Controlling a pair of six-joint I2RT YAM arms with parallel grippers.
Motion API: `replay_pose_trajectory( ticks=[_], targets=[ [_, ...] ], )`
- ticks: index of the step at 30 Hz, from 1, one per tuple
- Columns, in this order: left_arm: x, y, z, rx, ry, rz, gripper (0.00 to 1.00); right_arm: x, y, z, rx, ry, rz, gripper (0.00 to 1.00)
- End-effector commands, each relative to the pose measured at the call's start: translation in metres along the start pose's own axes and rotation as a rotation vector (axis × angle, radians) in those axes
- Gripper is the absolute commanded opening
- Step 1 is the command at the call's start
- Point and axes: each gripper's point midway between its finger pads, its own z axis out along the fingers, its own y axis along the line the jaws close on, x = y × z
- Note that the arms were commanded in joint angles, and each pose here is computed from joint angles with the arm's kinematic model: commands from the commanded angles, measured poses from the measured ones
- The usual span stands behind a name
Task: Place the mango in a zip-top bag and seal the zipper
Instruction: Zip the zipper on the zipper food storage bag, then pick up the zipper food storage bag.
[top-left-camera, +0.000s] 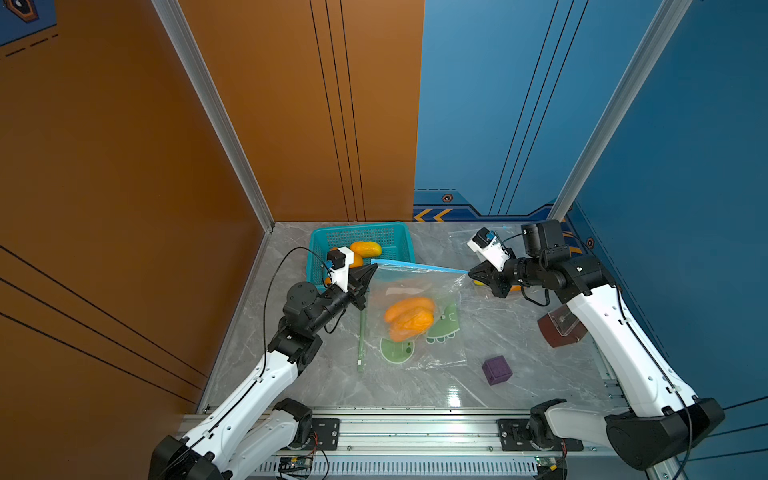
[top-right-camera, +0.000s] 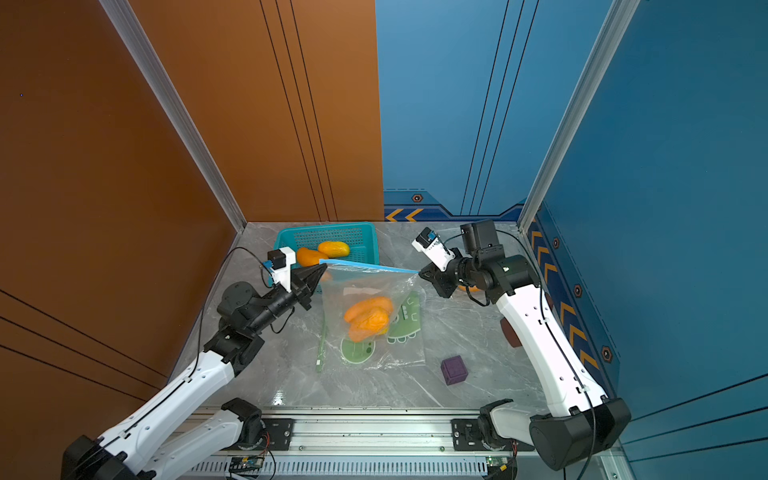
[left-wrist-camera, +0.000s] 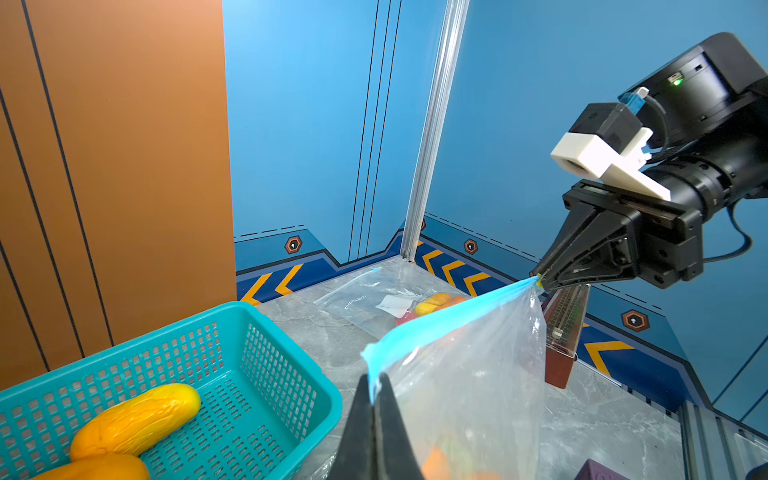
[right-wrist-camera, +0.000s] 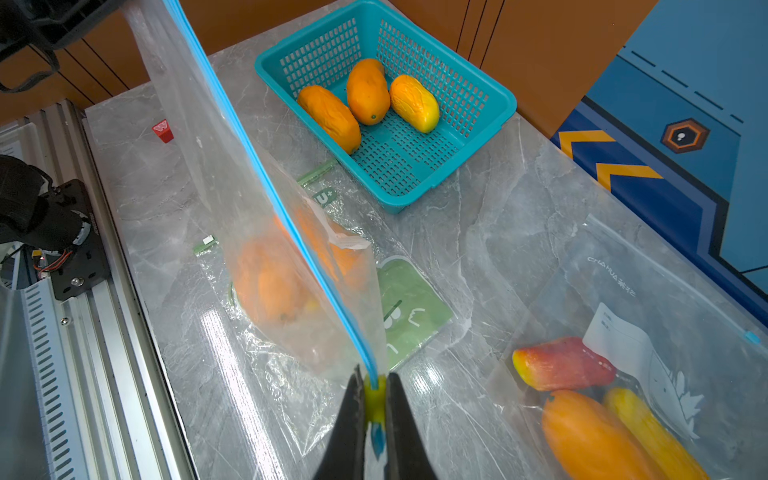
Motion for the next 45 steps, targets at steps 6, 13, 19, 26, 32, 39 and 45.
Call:
replay_pose_trajectory(
  ticks=[6,13,19,26,32,39,45],
  targets=[
    [-0.016,0.009,-0.004,-0.025,-0.062,-0.001,0.0,0.005,-0.005,-0.007,0.02,-0.003,0.066,0.0],
    [-0.012,-0.008,0.002,0.054,-0.043,-0.004,0.0,-0.016,0.005,-0.01,0.016,-0.073,0.081,0.48],
    [-0.011,-0.015,0.007,0.079,-0.035,0.0,0.0,-0.043,0.027,-0.025,-0.014,-0.148,0.029,0.67],
    [-0.01,-0.021,0.007,0.104,-0.03,0.018,0.0,-0.058,0.045,-0.021,-0.083,-0.141,-0.073,0.79],
    [-0.013,-0.028,0.006,0.142,-0.033,0.034,0.0,-0.053,0.036,0.005,-0.117,-0.041,-0.078,0.81],
    [-0.014,-0.029,0.008,0.149,-0.033,0.04,0.0,-0.043,0.038,0.032,-0.212,0.048,-0.062,0.81],
    [-0.016,-0.029,0.009,0.149,-0.033,0.04,0.0,-0.032,0.044,0.049,-0.288,0.097,-0.038,0.77]
  ],
)
